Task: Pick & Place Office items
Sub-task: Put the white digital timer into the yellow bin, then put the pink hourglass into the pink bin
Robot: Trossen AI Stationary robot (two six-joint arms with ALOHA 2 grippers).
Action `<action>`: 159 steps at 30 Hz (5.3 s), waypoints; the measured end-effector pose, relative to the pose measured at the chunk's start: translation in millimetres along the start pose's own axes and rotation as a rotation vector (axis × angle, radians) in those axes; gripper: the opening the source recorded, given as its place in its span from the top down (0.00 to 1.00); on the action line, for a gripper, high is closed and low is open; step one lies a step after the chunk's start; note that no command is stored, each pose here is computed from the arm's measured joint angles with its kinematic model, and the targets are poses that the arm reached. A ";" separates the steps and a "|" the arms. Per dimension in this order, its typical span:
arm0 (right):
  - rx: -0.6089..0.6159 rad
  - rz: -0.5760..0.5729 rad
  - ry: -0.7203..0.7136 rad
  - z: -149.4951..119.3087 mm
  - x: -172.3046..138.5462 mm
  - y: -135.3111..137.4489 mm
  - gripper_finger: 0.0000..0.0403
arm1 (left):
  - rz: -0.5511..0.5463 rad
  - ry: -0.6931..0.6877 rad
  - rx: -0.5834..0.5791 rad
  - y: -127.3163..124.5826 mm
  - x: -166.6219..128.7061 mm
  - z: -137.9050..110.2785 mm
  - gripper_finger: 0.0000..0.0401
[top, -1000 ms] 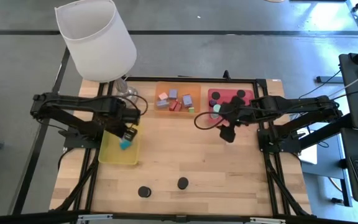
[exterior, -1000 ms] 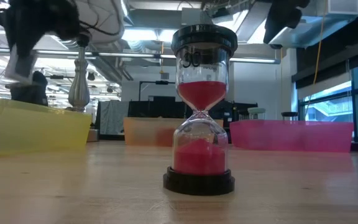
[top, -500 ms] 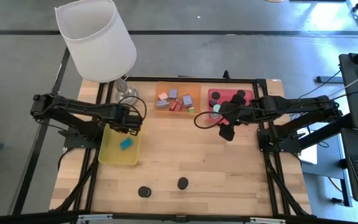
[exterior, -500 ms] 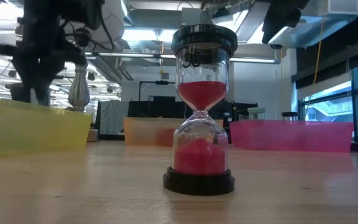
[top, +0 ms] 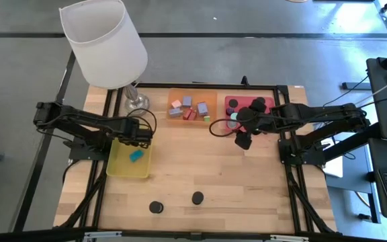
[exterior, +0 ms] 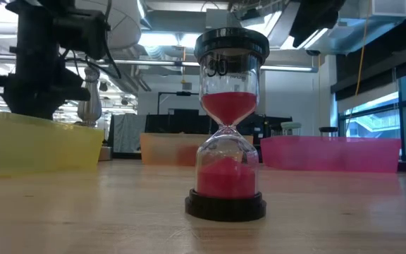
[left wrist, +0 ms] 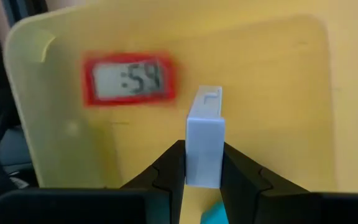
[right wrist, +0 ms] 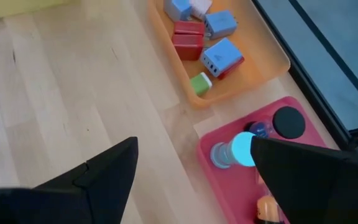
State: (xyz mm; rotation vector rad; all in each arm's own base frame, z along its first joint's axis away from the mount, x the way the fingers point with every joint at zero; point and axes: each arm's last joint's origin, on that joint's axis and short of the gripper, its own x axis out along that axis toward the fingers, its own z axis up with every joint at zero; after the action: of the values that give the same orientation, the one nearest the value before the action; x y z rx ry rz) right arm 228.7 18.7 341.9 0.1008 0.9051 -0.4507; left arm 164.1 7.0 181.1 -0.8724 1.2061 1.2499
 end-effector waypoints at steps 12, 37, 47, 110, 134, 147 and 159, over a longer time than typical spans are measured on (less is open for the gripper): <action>0.016 0.012 -0.020 2.1 0.0 1.1 0.22 | -0.007 0.012 0.004 0.0 -1.2 -0.2 0.75; -0.188 0.423 -0.100 20.4 17.9 47.7 0.22 | -0.565 -0.087 0.145 -50.4 -106.2 0.4 0.57; -0.720 0.664 -0.175 6.7 54.0 124.3 0.22 | -0.875 -0.191 0.139 -69.9 -134.3 -31.6 0.57; -0.544 0.791 -0.149 -35.1 114.5 224.0 0.01 | -0.775 -0.349 0.181 -57.0 -132.1 -55.8 0.56; -0.583 0.700 -0.111 -44.0 136.5 226.1 0.01 | -0.771 -0.360 0.183 -56.9 -131.8 -55.5 0.56; -0.535 0.670 -0.100 -45.0 139.8 226.6 0.14 | -0.754 -0.363 0.195 -55.7 -130.6 -55.4 0.56; -0.529 0.666 -0.099 -44.9 139.9 226.4 0.47 | -0.749 -0.367 0.206 -55.5 -130.4 -55.4 0.56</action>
State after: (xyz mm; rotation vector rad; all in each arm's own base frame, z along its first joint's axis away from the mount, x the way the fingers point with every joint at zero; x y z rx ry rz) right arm 364.8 188.2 182.0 -0.1050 0.8122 0.4035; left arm 219.9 -83.8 289.7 -0.7892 0.6021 0.6212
